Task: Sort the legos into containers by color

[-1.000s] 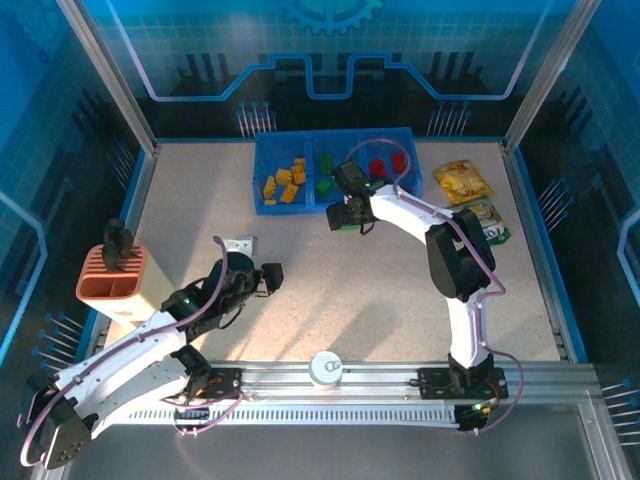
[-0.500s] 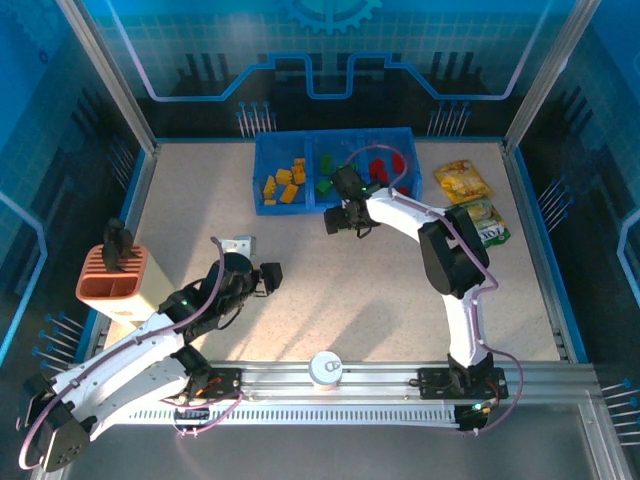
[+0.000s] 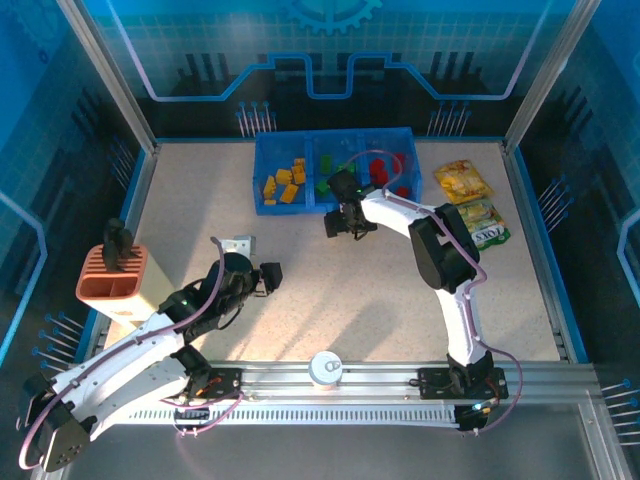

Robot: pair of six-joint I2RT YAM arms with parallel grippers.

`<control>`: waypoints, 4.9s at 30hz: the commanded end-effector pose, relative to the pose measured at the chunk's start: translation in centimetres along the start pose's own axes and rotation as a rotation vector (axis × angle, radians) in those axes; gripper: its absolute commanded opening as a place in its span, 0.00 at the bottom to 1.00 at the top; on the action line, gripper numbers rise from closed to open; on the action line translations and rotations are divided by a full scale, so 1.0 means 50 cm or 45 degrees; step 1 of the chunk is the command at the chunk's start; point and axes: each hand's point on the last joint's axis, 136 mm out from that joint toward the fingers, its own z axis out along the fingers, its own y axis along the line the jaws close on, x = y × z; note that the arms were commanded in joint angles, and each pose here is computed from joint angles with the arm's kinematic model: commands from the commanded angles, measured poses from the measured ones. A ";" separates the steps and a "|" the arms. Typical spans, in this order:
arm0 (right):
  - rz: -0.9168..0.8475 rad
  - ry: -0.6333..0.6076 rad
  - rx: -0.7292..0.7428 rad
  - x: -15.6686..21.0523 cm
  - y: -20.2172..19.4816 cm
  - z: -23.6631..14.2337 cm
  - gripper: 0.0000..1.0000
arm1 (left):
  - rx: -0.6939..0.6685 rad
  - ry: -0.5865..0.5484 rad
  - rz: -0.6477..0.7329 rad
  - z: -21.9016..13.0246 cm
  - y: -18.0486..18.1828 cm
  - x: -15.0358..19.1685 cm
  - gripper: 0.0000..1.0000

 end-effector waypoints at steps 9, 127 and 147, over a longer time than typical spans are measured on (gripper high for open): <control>0.010 0.038 0.000 0.042 0.008 0.015 0.60 | -0.026 0.004 0.013 0.000 0.010 0.009 0.65; -0.137 -0.824 0.438 0.327 -0.324 -0.328 1.00 | -0.882 -0.610 0.511 -0.087 0.214 -0.078 0.99; 0.069 -1.083 0.440 0.264 -0.376 -0.348 1.00 | -0.805 -0.785 0.467 -0.088 0.241 -0.089 0.99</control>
